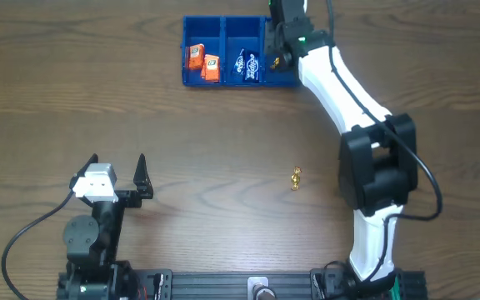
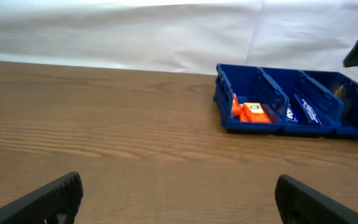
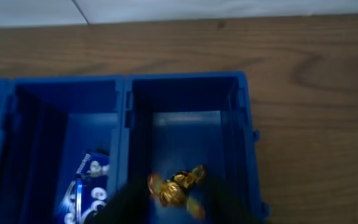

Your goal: Sort Candies Into Trays

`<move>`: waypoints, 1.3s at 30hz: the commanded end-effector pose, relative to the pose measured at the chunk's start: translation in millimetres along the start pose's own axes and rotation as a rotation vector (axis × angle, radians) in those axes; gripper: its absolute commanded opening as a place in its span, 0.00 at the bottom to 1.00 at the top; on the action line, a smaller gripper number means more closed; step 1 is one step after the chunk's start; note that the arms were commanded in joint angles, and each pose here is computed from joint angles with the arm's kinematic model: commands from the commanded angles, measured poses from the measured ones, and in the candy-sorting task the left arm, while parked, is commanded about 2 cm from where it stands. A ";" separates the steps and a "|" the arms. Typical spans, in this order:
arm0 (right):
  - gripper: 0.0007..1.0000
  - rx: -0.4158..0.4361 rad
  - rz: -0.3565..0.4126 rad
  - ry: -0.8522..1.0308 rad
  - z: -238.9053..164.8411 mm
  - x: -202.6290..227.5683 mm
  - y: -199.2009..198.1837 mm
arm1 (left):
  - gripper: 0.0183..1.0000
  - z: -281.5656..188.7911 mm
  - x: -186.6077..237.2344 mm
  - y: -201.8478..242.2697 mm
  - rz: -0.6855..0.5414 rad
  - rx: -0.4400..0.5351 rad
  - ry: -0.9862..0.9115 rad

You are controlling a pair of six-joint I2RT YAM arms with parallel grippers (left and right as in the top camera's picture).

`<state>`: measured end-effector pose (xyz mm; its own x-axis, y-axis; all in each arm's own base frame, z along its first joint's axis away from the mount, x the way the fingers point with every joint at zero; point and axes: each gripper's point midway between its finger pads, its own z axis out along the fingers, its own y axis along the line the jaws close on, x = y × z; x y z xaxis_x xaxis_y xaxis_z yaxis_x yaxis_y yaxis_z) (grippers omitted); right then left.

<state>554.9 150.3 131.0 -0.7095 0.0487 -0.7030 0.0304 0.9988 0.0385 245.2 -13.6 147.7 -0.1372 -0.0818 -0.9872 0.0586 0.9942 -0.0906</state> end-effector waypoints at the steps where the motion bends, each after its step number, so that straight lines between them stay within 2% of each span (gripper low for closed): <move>1: 0.52 0.031 -0.003 -0.047 -10.7 -16.1 -7.5 | 1.00 0.9 16.2 0.4 0.011 0.005 0.048; 7: 0.61 0.028 -0.024 -0.061 -55.6 -16.5 -3.5 | 1.00 0.9 16.2 0.4 0.011 0.005 0.048; 11: 0.65 0.006 -0.046 -0.039 -104.7 10.8 -4.7 | 1.00 0.9 16.1 0.3 0.011 0.005 0.048; 14: 0.68 0.004 -0.023 0.048 -136.7 62.5 -13.9 | 1.00 0.9 16.1 0.3 0.011 0.005 0.048; 18: 0.75 -0.061 -0.016 0.276 -163.3 154.7 -12.3 | 1.00 0.9 16.2 0.4 0.011 0.005 0.048; 20: 0.79 -0.039 -0.035 0.354 -167.6 186.8 -18.6 | 1.00 0.9 16.2 0.4 0.011 0.005 0.048; 24: 0.79 0.018 -0.021 0.461 -163.4 221.7 -33.6 | 1.00 0.9 16.2 0.4 0.011 0.005 0.048; 28: 0.79 0.041 -0.018 0.580 -155.9 259.1 -39.5 | 1.00 0.9 16.1 0.3 0.011 0.005 0.048; 34: 0.79 0.099 -0.013 0.682 -143.3 293.5 -50.8 | 1.00 0.9 16.1 0.3 0.011 0.005 0.048; 39: 0.79 0.103 -0.006 0.727 -134.6 308.1 -52.5 | 1.00 0.9 16.2 0.4 0.011 0.005 0.048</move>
<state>241.8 113.5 16.8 -0.9965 0.0338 -0.0760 0.0382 0.9976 -0.0572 245.2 -13.6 147.7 -0.1372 -0.0818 -0.9872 0.0586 0.9942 -0.0906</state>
